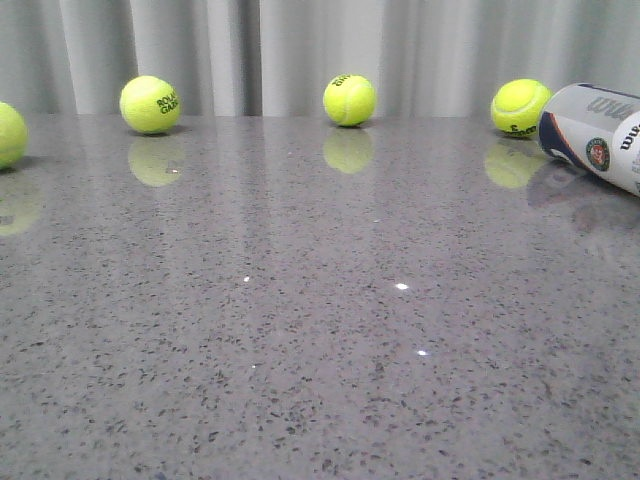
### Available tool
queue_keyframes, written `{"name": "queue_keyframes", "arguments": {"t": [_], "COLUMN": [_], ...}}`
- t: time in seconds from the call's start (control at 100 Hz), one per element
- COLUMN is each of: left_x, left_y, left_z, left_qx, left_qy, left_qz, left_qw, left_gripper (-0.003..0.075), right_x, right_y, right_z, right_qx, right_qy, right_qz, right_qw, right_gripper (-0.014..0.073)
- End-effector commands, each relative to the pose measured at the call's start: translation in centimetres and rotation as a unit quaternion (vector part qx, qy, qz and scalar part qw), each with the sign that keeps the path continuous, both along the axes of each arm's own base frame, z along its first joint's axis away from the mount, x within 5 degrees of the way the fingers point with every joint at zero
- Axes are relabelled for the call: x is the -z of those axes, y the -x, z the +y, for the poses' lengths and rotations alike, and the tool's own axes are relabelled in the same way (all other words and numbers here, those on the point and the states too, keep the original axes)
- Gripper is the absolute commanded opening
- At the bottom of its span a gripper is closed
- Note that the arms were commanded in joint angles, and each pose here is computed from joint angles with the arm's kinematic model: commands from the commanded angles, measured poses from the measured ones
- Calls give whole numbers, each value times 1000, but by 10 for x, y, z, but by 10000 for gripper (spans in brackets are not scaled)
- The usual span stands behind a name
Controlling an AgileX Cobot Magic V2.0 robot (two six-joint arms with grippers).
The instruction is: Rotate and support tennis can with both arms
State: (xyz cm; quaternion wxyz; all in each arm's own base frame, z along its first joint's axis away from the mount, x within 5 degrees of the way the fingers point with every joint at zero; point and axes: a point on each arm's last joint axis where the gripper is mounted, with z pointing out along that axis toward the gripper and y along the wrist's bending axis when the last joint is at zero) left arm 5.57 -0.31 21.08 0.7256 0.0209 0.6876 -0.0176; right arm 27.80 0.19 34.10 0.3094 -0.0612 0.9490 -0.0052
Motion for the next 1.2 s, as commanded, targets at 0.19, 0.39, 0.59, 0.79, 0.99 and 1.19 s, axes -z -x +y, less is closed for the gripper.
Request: {"name": "queue_keyframes", "arguments": {"t": [0.19, 0.39, 0.59, 0.79, 0.99, 1.19], "left_x": [7, 7, 7, 7, 7, 7], "left_y": [1, 1, 1, 1, 1, 1], "left_z": [1, 1, 1, 1, 1, 1], "left_qx": [-5, -5, -5, -5, -5, -5], "left_qy": [11, 11, 11, 11, 11, 11], "left_qz": [-31, -31, -31, -31, -31, -31], "left_qw": [999, 999, 999, 999, 999, 999], "left_gripper": [-21, -21, -21, -21, -21, -21], "right_x": [15, 37, 42, 39, -1, -34], "right_y": [-34, -47, -50, -49, -40, -27], "right_z": [0, 0, 0, 0, 12, 60], "right_qx": [-4, -4, -4, -5, -43, -227], "right_qy": [5, 5, 5, 5, 18, 97], "right_qz": [-17, 17, 25, 31, -3, -38], "right_qw": [1000, 1000, 1000, 1000, 999, 968], "right_gripper": [640, 640, 549, 265, 257, 257]}}
